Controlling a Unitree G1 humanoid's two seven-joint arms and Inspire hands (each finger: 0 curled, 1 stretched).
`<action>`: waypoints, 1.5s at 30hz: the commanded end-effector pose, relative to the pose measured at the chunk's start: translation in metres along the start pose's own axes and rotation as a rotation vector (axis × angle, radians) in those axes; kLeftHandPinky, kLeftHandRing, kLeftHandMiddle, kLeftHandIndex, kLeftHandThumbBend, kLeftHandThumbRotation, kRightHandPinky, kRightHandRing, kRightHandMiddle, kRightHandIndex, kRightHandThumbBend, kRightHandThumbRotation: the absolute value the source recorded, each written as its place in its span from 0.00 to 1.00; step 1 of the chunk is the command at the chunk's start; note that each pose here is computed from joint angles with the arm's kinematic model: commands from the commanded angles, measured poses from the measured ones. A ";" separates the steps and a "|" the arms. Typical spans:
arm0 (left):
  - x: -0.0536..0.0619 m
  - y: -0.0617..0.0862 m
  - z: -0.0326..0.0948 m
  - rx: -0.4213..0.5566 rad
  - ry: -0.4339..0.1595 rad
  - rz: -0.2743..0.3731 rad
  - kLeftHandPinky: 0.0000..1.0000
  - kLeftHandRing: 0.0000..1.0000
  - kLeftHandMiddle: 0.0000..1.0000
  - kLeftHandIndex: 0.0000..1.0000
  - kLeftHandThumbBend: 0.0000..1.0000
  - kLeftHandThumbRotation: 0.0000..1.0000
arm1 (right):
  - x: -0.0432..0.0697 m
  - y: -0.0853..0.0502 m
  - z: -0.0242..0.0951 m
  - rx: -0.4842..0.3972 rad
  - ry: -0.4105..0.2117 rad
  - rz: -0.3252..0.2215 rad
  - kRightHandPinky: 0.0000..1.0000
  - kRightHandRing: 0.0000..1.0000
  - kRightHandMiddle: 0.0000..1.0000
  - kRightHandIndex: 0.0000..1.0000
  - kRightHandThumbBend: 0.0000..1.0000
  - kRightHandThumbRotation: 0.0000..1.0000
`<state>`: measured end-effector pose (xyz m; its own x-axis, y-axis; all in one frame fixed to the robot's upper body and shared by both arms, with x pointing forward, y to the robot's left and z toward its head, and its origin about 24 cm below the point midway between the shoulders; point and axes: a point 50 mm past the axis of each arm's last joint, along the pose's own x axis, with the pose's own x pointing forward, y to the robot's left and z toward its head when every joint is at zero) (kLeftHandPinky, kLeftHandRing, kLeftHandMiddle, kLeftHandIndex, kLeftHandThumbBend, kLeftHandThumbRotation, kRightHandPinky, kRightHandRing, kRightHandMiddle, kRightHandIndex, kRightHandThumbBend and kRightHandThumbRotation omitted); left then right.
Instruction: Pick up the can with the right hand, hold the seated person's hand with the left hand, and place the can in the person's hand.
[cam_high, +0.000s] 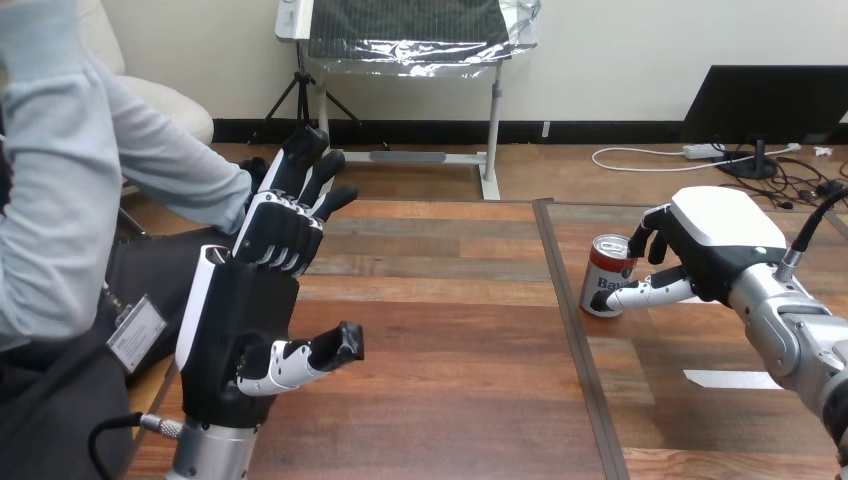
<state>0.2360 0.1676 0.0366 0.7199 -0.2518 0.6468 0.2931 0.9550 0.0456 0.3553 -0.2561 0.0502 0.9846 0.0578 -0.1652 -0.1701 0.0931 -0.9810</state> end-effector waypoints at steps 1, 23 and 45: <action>0.021 0.000 0.003 0.007 -0.071 -0.012 0.86 0.94 0.97 0.94 1.00 0.52 | 0.006 -0.025 0.003 0.020 -0.022 -0.109 0.93 0.77 0.59 0.60 1.00 0.59; 0.021 0.001 0.002 0.002 -0.069 -0.022 0.87 0.95 0.97 0.94 1.00 0.52 | 0.006 -0.027 0.002 0.028 -0.026 -0.115 0.92 0.77 0.62 0.63 1.00 0.57; 0.021 0.002 0.000 -0.009 -0.058 -0.026 0.87 0.94 0.97 0.94 1.00 0.52 | 0.003 -0.031 0.000 0.047 -0.048 -0.180 0.90 0.79 0.71 0.72 1.00 0.59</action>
<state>0.2367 0.1674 0.0353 0.7216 -0.2592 0.6419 0.3024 0.9521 0.0445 0.3554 -0.2542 0.0545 0.9900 0.0888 -0.1094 -0.1194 0.1167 -0.9860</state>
